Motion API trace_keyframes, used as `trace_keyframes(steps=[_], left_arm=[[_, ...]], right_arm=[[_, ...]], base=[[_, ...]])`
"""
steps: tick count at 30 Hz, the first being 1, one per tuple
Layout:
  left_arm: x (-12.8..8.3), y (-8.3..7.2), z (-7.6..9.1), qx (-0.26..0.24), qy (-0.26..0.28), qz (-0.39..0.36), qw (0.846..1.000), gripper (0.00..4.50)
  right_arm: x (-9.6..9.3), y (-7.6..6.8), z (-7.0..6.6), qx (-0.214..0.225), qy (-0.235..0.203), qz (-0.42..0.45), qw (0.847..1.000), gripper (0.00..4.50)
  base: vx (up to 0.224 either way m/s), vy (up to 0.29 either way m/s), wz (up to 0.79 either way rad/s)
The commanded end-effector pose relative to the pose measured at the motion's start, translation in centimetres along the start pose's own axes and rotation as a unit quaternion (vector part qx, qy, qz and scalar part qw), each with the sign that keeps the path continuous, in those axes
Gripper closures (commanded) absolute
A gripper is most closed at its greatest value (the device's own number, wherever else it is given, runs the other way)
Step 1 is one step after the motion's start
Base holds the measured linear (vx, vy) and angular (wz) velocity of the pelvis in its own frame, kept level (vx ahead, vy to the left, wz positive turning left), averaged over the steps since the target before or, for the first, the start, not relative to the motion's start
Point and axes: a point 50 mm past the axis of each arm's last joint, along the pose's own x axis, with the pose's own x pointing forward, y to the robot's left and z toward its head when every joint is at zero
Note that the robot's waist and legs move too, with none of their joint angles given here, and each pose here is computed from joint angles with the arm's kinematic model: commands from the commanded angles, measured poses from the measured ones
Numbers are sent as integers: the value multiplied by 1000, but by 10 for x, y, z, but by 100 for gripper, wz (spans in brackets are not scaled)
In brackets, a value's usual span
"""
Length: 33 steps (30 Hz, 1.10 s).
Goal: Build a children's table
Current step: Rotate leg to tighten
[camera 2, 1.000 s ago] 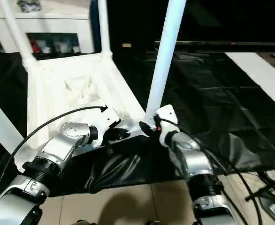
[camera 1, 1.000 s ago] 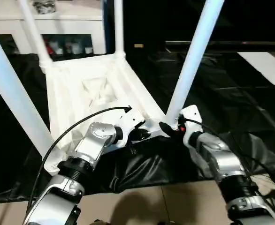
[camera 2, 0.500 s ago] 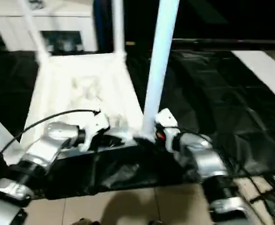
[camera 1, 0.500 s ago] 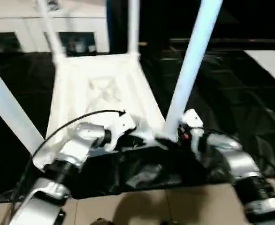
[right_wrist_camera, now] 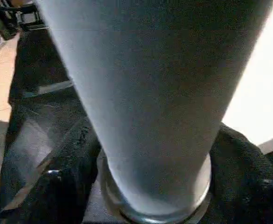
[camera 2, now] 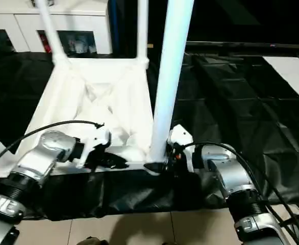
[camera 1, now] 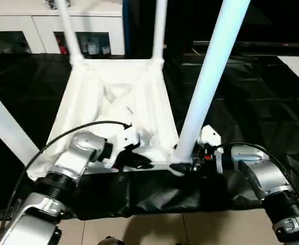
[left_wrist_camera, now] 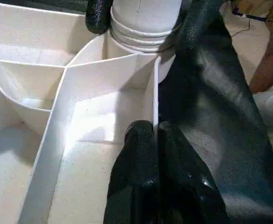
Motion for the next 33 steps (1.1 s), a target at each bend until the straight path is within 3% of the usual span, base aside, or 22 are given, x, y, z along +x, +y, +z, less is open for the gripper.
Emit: trace_keyframes(steps=[1, 7, 11, 15, 16, 20, 22, 25, 28, 33], left_arm=[[10, -5, 9, 20, -13, -38, 999, 450], [14, 0, 11, 22, -21, -2, 1000, 450], [22, 13, 17, 15, -24, 91, 995, 450], [34, 22, 30, -10, -45, 161, 986, 450], [41, 24, 36, -18, -52, 183, 982, 450], [58, 22, 49, -26, -65, 207, 976, 450], [66, 17, 52, -18, -68, 186, 980, 450], [69, 14, 52, -16, -70, 170, 983, 450], [66, 12, 49, -14, -68, 161, 985, 450], [53, 6, 37, 7, -60, 102, 993, 450]], right_arm=[[10, 7, 0, -5, 10, 39, 999, 147], [15, 13, -5, 2, 11, 42, 999, 179], [28, 8, -8, 13, -3, -40, 999, 184], [40, -6, -9, 52, -15, -172, 984, 185], [47, -11, -8, 76, -25, -222, 972, 185], [61, -17, 1, 103, -34, -295, 949, 185], [73, -12, 14, 93, -60, -272, 956, 185], [78, -7, 25, 95, -92, -237, 963, 115], [75, -9, 26, 93, -94, -229, 964, 95], [57, -7, 19, 39, -61, -164, 984, 74]], base=[[0, 0, 0], [0, 0, 0], [0, 0, 0], [-41, 5, -3], [0, 0, 0], [0, 0, 0], [0, 0, 0], [0, 0, 0], [0, 0, 0], [0, 0, 0]])
